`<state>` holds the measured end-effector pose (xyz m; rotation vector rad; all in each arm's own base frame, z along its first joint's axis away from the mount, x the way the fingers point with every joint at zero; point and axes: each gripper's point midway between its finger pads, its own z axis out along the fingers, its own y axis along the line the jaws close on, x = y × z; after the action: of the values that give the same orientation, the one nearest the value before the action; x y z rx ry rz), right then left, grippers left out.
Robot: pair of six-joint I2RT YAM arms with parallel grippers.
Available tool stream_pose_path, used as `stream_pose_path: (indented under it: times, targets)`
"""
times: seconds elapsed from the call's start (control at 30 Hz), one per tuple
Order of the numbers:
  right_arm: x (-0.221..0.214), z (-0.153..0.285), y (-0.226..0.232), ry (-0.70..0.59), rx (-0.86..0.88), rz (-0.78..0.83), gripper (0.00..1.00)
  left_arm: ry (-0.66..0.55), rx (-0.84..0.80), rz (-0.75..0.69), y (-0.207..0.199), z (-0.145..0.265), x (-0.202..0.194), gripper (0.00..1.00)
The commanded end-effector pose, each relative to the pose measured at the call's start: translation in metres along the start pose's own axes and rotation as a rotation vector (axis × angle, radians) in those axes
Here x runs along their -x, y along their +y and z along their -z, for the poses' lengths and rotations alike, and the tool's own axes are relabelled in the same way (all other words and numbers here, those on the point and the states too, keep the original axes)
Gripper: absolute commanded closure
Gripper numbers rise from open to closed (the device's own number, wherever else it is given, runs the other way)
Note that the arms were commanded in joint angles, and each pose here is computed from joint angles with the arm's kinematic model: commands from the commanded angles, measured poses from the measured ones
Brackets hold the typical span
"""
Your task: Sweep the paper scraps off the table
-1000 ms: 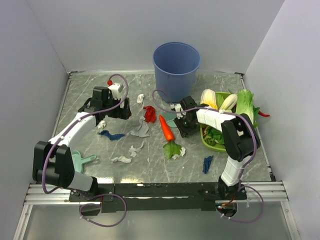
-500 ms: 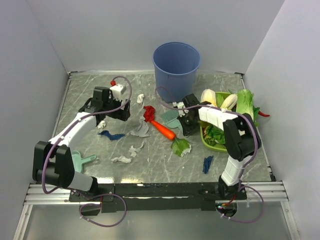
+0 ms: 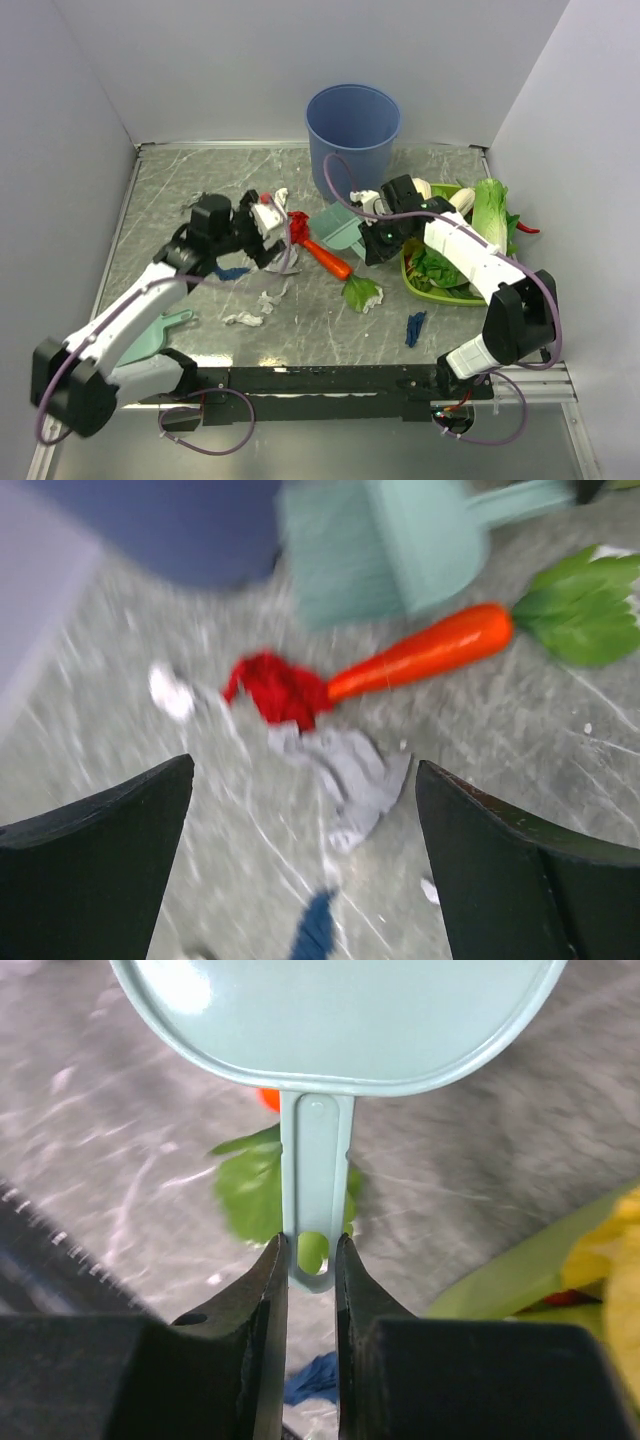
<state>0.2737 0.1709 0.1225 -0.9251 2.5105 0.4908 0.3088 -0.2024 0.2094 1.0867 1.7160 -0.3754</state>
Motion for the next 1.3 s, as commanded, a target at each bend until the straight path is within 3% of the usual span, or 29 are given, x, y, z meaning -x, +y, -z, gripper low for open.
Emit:
stream_pose_path:
  times: [0.0,0.27,0.5,0.63,0.77,1.0,1.13,1.27]
  targets:
    - [0.041,0.048,0.045,-0.134,0.195,0.152,1.0,-0.214,-0.026,-0.366,-0.025,0.008,0.044,0.03]
    - [0.058,0.056,0.066,-0.138,0.34,0.224,1.0,-0.331,-0.013,-0.768,-0.036,0.006,0.064,0.03]
    - [0.071,0.052,0.069,-0.13,0.352,0.244,1.0,-0.403,0.042,-0.988,-0.032,-0.009,0.076,0.16]
    - [0.077,0.053,0.069,-0.133,0.352,0.233,1.0,-0.37,-0.009,-0.979,-0.035,-0.016,0.073,0.19]
    - [0.087,0.062,0.067,-0.175,0.346,0.19,1.0,-0.18,-0.085,-0.872,-0.031,-0.014,0.044,0.29]
    - [0.084,0.053,0.048,-0.161,0.233,0.156,1.0,-0.071,0.002,-0.737,-0.028,0.02,0.011,0.25]
    - [0.087,0.049,0.047,-0.164,0.227,0.13,1.0,-0.11,0.083,-0.721,-0.027,0.042,0.008,0.19]
    - [0.086,0.044,0.052,-0.152,0.24,0.127,1.0,-0.25,0.194,-0.956,-0.025,0.053,0.031,0.1]
